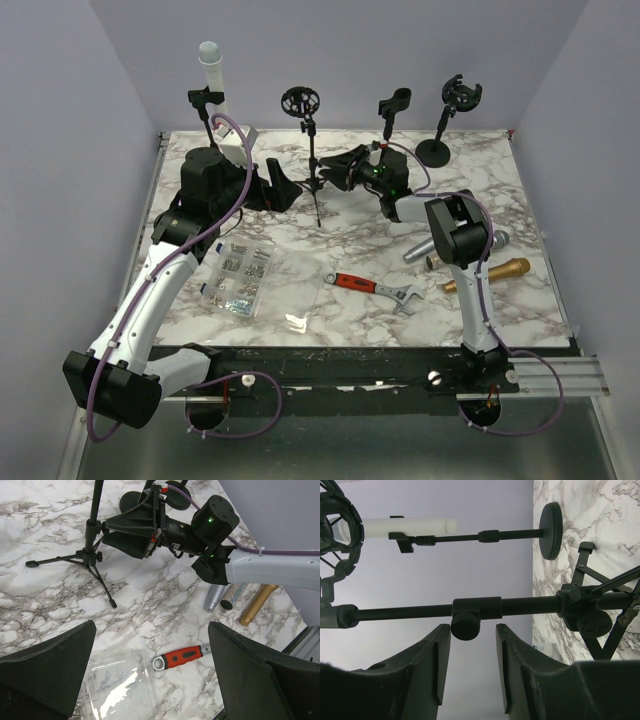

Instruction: Remove the microphone from the stand

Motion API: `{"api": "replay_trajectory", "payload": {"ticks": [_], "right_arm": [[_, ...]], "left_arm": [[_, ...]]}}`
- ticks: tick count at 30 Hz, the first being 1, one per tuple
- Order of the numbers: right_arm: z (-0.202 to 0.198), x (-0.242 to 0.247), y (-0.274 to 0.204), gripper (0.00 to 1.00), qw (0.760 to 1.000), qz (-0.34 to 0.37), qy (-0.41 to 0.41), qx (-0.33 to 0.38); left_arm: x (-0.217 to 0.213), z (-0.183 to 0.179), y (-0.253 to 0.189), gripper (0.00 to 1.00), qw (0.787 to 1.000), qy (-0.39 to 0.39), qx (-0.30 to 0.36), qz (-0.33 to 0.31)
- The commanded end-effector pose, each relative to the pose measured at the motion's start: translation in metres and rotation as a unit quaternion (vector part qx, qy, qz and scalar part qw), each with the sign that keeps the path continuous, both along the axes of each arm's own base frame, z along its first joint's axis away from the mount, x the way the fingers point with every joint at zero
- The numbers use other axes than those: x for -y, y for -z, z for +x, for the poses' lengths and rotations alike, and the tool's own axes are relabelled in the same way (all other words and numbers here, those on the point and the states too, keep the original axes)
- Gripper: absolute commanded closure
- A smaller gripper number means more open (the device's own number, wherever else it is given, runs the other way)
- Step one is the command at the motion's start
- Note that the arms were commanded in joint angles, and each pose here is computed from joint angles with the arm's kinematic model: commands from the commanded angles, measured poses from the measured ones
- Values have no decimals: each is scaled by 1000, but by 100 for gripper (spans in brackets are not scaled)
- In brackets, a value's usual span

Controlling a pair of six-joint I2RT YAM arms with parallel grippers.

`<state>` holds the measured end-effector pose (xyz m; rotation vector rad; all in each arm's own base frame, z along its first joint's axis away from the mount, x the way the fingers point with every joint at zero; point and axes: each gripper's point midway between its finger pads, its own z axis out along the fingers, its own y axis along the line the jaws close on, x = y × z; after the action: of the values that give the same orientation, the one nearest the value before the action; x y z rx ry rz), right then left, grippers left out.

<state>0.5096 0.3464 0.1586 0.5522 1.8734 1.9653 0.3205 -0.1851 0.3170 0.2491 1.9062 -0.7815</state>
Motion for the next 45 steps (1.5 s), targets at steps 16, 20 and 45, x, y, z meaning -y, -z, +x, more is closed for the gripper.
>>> {"api": "replay_trajectory", "payload": {"ticks": [16, 20, 45], "right_arm": [[1, -14, 2, 85, 999, 15, -25, 19], [1, -14, 14, 99, 999, -13, -23, 28], [9, -3, 31, 99, 833, -410, 20, 370]], "left_arm": [[0, -1, -5, 1, 1000, 5, 14, 0], [1, 0, -2, 1, 1000, 4, 12, 2], [3, 3, 3, 1, 1000, 7, 4, 0]]}}
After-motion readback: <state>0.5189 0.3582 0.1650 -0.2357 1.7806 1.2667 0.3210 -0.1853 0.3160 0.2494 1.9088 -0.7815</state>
